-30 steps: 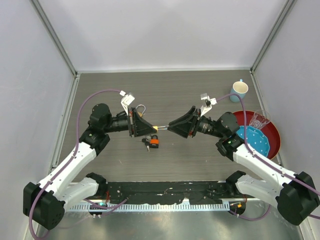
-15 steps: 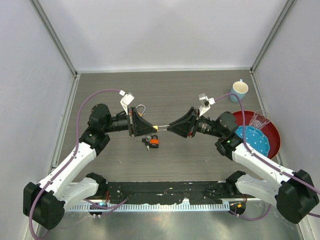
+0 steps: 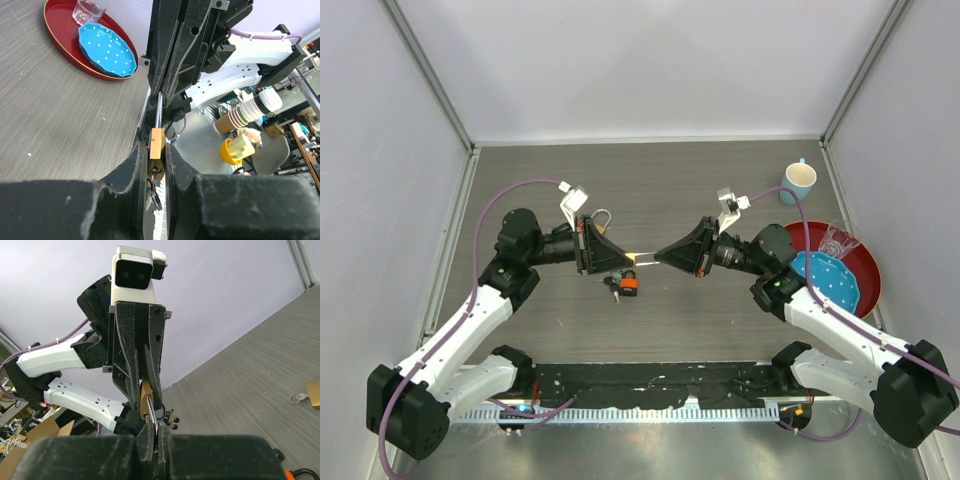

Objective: Lock with the key
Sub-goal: Lock the lock.

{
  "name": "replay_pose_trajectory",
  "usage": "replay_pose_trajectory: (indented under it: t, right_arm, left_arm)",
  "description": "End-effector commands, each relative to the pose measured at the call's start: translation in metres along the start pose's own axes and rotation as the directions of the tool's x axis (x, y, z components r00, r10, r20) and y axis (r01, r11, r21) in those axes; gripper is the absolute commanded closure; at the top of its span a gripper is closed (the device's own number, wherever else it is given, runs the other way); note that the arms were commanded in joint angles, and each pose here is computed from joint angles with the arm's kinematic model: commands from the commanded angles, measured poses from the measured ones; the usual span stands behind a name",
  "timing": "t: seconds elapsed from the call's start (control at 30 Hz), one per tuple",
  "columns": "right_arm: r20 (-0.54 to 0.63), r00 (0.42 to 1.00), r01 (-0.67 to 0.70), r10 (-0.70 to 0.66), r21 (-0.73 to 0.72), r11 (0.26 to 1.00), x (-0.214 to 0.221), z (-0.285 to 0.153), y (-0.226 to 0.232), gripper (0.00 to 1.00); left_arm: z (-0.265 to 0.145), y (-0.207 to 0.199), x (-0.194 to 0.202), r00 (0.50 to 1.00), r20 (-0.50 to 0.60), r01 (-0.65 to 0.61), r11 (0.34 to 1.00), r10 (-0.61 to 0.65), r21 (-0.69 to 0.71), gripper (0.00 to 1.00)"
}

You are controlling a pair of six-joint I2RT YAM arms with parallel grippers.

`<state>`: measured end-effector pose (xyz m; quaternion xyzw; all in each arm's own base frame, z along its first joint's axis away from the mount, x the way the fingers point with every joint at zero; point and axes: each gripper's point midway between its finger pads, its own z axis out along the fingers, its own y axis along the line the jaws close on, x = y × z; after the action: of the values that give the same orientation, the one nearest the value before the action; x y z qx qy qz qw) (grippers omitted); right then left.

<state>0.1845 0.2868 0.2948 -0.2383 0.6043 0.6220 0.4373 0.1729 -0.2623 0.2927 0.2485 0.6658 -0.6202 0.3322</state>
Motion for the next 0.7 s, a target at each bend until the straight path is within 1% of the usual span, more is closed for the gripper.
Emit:
replay_pose_trajectory:
  t: [0.0,0.23,0.67]
  right_arm:
    - [0.05,0.998,0.047,-0.046,-0.024,0.999,-0.015,0.001,0.009,0.98]
    - [0.077,0.997,0.013,-0.008,-0.064,0.998,-0.017,0.006,0.015,0.98]
    - [0.054,0.998,-0.009,0.015,-0.112,0.994,-0.009,0.02,0.026,0.98]
  left_arm:
    - [-0.002,-0.01,-0.006,0.997,0.023,-0.069,0.997,0.069,0.037,1.0]
    - [0.0,-0.004,-0.006,0.997,0.035,-0.068,0.997,0.067,0.021,1.0]
    - [0.005,0.007,-0.003,0.997,0.035,-0.067,0.998,0.067,0.007,1.0]
